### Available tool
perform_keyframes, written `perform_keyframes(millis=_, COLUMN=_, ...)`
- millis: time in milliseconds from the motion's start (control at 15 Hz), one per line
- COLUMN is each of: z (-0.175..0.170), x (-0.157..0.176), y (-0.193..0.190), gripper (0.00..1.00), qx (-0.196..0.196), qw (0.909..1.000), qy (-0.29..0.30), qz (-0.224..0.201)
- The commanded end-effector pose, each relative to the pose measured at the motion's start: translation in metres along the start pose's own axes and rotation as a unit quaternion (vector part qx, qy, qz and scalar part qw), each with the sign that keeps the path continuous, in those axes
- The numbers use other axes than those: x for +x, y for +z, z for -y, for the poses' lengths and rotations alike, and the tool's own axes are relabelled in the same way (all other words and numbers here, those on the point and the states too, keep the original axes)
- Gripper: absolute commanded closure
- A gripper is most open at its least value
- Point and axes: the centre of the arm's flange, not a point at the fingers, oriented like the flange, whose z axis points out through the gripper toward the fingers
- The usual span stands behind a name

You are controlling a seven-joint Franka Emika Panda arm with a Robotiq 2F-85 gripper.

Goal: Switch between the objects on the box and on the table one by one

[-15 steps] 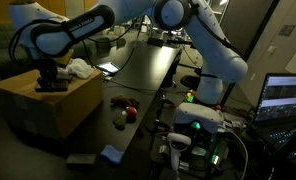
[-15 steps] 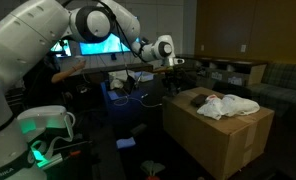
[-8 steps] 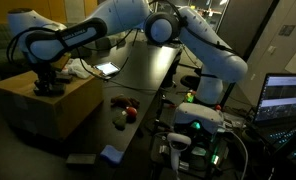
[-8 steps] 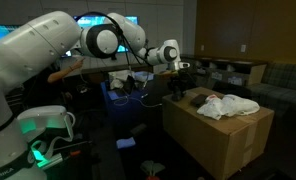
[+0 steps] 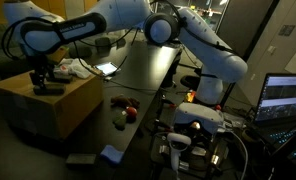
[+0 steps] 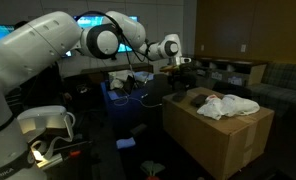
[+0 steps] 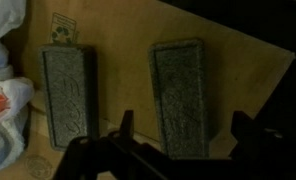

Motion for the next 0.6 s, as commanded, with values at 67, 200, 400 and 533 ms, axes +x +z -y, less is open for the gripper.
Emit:
perform_keyframes(millis=67, z=-0.024, x=-0.053, y=-0.077, gripper=0.00, qx=0.057, qw=0.9983, qy=-0.006, qz=0.014)
perform_keyframes(millis=200, z=-0.031, x=-0.075, y=-0.094, gripper=0.00, qx=0.076, qw=0.9967, qy=0.007, qz=0.029)
perform_keyframes(millis=400, z=-0.041, x=-0.109, y=-0.117, gripper=0.00, qx=0.090, qw=0.9940, qy=0.040, qz=0.046)
perform_keyframes(millis=533, z=-0.046, x=-0.129, y=-0.130, gripper=0.00, qx=0.094, qw=0.9923, qy=0.066, qz=0.046)
